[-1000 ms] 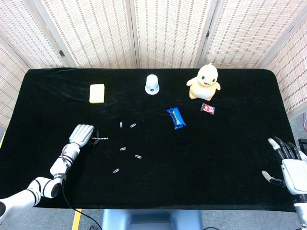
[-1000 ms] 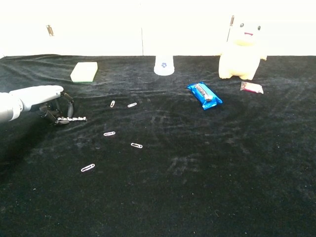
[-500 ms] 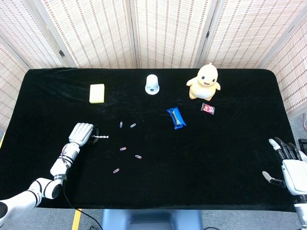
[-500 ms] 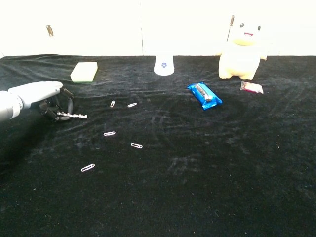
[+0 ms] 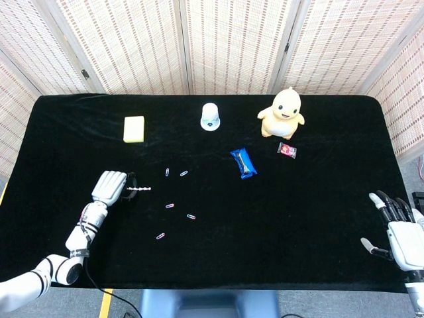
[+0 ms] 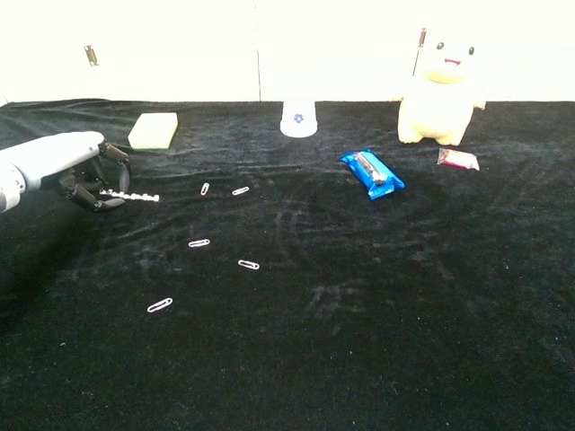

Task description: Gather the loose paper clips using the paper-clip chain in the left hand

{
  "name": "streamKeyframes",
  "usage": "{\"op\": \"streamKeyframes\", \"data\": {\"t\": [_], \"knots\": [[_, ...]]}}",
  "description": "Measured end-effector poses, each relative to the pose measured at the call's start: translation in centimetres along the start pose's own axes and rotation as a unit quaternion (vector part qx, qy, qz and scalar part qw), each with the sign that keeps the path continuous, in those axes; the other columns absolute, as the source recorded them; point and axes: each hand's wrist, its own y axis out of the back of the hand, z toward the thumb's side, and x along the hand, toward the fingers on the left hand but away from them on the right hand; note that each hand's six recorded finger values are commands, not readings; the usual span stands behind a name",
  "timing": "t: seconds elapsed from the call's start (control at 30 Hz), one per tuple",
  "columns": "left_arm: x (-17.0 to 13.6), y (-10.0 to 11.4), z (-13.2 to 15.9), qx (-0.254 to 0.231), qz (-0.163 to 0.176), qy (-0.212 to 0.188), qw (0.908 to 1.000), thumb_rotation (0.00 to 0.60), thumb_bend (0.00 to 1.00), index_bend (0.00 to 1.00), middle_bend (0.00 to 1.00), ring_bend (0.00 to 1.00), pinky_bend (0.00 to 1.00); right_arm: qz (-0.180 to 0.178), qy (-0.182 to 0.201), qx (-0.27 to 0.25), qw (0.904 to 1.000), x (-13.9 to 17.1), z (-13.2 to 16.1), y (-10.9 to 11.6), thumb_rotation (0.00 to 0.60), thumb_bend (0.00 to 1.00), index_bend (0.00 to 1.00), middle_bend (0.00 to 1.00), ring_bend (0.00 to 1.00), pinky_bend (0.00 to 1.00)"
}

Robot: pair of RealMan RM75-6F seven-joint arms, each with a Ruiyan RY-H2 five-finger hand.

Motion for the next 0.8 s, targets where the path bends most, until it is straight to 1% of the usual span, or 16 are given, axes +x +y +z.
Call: {"op": "streamKeyframes", "data": {"t": [0.27, 0.5, 0.63, 0.8], "knots": [[-2.0, 0.1, 2.2, -0.021, -0.002, -0.024, 0.9995, 0.6, 0.42, 0.75, 1.0, 1.0, 1.0, -0.009, 0.007, -0.002, 0.9999, 0.6, 0.2, 0.4, 0.6, 0.24, 0.02, 0.06, 0.09, 0.0], [-3.2, -0.5, 4.6, 0.003, -0.008, -0.042, 0.9991, 0.6, 0.42, 0.75, 1.0, 1.0, 1.0, -0.029, 0.011, -0.012, 0.9995, 1.3, 0.0, 1.3, 0.6, 0.24, 0.02, 0.06, 0.09, 0.0], [-3.2, -1.0, 6.0, 0.014, -0.009, -0.047, 0.9987, 0.6, 0.42, 0.75, 1.0, 1.0, 1.0, -0.035, 0.014, -0.017, 0.9991, 1.6, -0.1, 1.6, 0.6, 0.23, 0.02, 0.06, 0.09, 0.0], [-2.3, -1.2, 8.1, 0.01, -0.006, -0.054, 0.9985, 0.6, 0.42, 0.75, 1.0, 1.0, 1.0, -0.036, 0.01, -0.02, 0.9991, 1.9, -0.5, 1.7, 0.6, 0.23, 0.02, 0.06, 0.09, 0.0]]}}
